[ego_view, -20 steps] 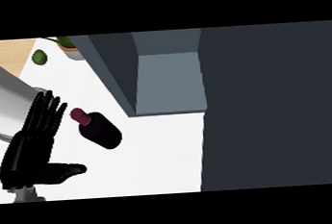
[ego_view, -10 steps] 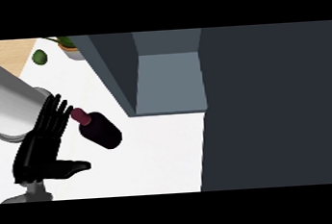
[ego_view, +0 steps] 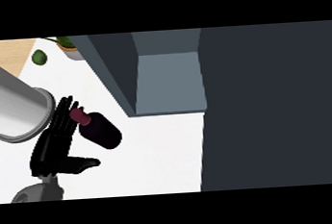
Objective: Pick up the wine, place it into the cabinet and close the cabinet
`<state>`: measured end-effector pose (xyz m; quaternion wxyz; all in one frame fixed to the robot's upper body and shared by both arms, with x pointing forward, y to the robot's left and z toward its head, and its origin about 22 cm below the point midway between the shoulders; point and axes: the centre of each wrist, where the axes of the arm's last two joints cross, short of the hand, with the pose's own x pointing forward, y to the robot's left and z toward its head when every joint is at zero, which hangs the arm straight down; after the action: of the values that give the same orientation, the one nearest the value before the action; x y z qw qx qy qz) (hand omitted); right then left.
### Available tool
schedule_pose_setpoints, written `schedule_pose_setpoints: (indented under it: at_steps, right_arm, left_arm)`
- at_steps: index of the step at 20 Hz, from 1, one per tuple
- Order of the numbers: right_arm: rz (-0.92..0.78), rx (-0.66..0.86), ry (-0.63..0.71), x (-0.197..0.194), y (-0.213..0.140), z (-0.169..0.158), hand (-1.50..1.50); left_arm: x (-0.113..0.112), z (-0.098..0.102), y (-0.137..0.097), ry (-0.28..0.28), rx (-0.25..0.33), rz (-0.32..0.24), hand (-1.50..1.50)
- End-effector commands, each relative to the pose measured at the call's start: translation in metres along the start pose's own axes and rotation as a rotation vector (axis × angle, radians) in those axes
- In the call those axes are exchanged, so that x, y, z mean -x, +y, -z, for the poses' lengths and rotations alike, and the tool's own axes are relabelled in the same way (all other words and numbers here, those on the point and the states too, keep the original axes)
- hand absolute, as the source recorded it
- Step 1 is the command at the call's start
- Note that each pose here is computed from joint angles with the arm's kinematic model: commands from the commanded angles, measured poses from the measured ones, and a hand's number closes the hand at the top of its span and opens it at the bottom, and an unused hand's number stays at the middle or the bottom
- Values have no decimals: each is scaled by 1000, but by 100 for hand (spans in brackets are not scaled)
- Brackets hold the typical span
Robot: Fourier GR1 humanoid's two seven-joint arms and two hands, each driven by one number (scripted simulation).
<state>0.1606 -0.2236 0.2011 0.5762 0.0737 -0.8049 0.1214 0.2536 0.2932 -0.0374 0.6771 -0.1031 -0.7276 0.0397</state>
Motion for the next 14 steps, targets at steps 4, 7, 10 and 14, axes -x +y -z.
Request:
schedule_pose_setpoints:
  at_steps: [4,7,10,14]
  right_arm:
    - [43,-39,-78,-18,4,-25,-150]
    - [26,-28,-67,-25,-8,-31,-150]
    - [58,-22,-93,-22,1,-33,-150]
    - [41,-39,-84,-32,6,-27,-150]
  left_arm:
    - [3,5,12,10,-5,1,-150]
    - [29,4,5,7,-2,6,-150]
    - [32,17,12,20,4,6,-150]
    - [58,13,-5,27,10,-16,-150]
